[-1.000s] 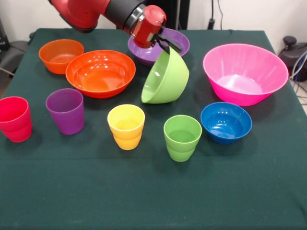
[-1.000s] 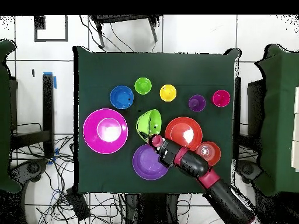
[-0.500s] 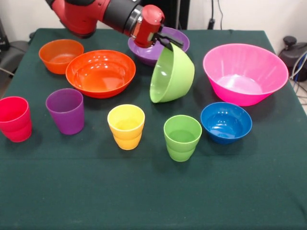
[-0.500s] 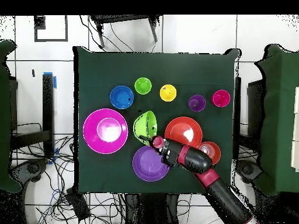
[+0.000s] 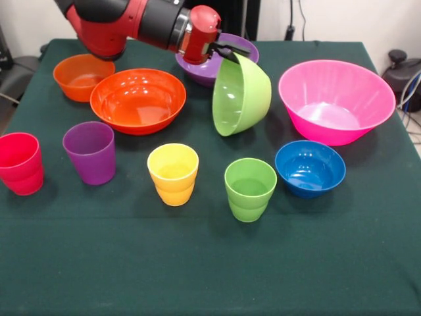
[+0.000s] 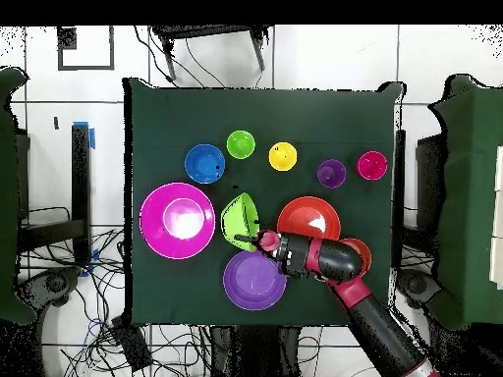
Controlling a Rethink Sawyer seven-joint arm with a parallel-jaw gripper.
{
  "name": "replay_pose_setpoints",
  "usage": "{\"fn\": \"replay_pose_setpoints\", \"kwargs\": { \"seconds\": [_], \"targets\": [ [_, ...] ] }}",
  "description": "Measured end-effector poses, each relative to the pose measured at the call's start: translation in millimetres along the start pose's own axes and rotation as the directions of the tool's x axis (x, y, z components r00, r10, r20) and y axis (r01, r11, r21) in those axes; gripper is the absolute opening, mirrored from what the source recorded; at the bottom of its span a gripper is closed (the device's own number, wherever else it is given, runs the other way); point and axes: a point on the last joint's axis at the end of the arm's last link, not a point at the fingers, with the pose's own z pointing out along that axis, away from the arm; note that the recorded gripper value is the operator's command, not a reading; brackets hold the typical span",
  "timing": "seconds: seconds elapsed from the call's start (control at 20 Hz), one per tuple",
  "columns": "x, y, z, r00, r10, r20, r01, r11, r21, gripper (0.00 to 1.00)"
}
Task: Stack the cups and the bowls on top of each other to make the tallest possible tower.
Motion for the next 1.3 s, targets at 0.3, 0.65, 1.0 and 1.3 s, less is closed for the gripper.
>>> {"fn": "replay_pose_setpoints", "kwargs": {
  "seconds": [0.3,0.65,1.0,1.3],
  "targets": [
    [-2.4,-1.4,-3.8,0.9997,0.011,-0.02,-0.011,0.9999,-0.006,0.0],
    [-2.8,-0.9,-3.9,0.9998,0.009,-0.019,-0.01,0.9999,-0.006,0.0],
    [-4.2,0.9,-4.9,0.9999,0.004,-0.016,-0.004,1.0,-0.006,0.0],
    [-7.9,4.9,-7.8,0.9999,-0.007,-0.009,0.007,1.0,-0.004,0.0]
  ]
}}
